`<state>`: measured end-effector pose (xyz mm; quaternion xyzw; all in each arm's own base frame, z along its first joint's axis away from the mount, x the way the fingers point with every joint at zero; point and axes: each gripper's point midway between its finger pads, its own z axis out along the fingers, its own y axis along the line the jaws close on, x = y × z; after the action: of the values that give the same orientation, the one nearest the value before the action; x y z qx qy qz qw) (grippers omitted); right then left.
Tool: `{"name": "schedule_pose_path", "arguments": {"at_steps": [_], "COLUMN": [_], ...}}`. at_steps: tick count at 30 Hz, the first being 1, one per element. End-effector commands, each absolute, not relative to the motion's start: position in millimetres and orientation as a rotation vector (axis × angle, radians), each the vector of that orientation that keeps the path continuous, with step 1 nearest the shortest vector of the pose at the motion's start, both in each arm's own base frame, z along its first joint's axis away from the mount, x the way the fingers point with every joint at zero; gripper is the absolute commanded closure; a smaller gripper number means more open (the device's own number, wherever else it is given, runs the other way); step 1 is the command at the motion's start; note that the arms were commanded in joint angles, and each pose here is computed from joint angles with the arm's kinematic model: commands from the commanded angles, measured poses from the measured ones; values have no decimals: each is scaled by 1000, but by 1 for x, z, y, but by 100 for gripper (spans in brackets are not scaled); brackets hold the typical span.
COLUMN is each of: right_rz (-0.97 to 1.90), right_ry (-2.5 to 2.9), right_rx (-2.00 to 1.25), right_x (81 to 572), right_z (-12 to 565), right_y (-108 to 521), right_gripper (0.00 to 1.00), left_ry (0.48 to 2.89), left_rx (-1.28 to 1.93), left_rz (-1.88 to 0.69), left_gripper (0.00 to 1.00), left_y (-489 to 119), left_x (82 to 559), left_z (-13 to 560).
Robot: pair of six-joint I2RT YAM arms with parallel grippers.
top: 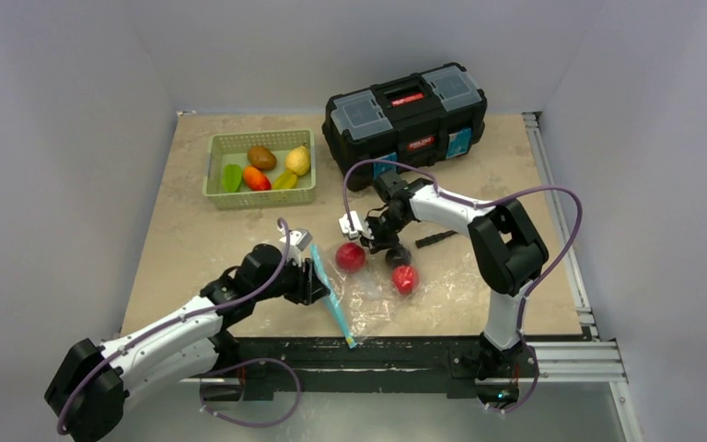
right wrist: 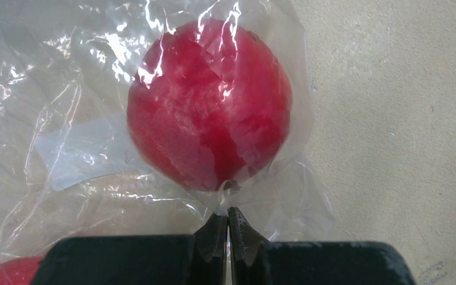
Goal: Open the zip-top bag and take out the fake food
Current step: Adjust the zipper food storage bag at the center of the board.
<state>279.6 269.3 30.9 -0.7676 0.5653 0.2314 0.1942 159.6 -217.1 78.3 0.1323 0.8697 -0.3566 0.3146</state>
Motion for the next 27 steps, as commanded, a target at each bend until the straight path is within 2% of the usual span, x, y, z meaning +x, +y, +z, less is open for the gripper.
{"name": "schedule_pose_path", "arguments": {"at_steps": [1,7,12,18,21,24,27], "right_rz": [653,667,667,670,670,670,670], "right_ry": [1559,1568,1571,1573,1569,1567,1564], "right_rx": [-2103,-2090,-2090,-2092,-2094,-2095,-2094], "right_x": [290,291,292,292,291,291,291], "right_z": [47,47,46,45,45,45,46], "right_y": [277,274,274,273,274,274,274], "right_gripper": [100,100,100,100,100,100,100], "left_ry": [2156,2164,2071,2106,2179,2251,2268], "left_rx": [408,472,443,435,422,425,415], "left_rz": [-837,-792,-828,-759,-714,-659,-620], "left_gripper": [58,57,56,55,58,67,69], "left_y": [-221,-223,-216,-201,-198,-196,-194], "left_x": [181,175,168,165,166,167,172], "left_z": [80,72,90,83,72,63,62]}}
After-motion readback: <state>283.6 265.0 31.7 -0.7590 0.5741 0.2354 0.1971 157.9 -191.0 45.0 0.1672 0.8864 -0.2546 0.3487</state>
